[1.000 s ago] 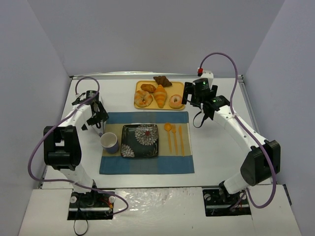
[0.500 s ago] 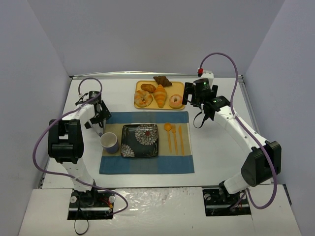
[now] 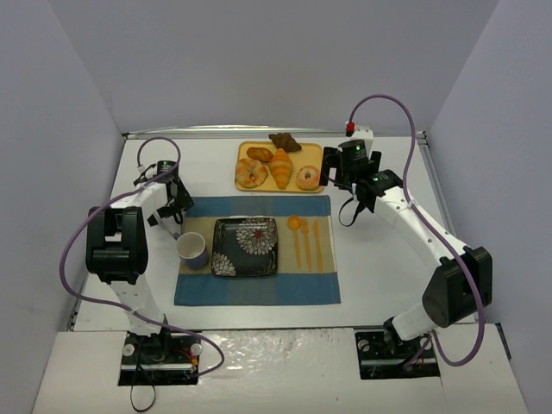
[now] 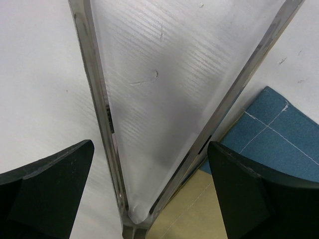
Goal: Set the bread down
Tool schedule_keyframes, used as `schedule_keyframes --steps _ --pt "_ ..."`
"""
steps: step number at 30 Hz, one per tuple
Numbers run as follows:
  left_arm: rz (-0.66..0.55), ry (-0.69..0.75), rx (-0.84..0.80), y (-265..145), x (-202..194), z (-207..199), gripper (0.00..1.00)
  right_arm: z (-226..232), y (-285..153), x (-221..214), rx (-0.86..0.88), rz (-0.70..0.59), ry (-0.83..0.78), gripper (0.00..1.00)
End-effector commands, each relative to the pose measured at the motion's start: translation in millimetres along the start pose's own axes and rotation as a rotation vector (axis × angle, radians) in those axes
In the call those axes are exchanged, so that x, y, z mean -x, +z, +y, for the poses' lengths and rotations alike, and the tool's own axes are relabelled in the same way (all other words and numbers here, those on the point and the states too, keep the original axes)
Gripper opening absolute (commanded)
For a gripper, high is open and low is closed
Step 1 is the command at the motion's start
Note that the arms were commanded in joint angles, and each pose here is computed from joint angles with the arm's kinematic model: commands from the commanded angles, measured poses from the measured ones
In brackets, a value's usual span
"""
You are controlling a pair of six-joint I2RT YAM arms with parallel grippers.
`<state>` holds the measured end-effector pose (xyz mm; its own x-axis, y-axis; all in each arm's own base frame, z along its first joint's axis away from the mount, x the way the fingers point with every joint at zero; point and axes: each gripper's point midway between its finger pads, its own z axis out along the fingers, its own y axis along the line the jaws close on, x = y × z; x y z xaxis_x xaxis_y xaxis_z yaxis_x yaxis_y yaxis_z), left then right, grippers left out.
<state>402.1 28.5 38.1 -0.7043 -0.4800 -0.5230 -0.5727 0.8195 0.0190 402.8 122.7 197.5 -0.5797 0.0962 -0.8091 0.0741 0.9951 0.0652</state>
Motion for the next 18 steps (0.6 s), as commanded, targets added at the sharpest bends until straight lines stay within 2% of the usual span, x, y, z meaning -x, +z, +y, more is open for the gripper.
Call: schedule_keyframes --steps 1,6,13,18 --pt "-0.086 -0.053 -0.022 0 34 -12 0.97 1 -13 24 0.017 -0.089 0.024 1.00" --pt "-0.103 -0.041 -0.021 7 47 -16 0.97 1 -12 21 0.020 -0.081 0.023 1.00" --pt "-0.112 -0.077 0.017 20 69 2 0.97 -1 -8 15 0.009 -0.070 0.013 1.00" --pt "-0.093 -0.089 0.029 28 68 10 0.97 1 -7 15 0.016 -0.068 0.011 1.00"
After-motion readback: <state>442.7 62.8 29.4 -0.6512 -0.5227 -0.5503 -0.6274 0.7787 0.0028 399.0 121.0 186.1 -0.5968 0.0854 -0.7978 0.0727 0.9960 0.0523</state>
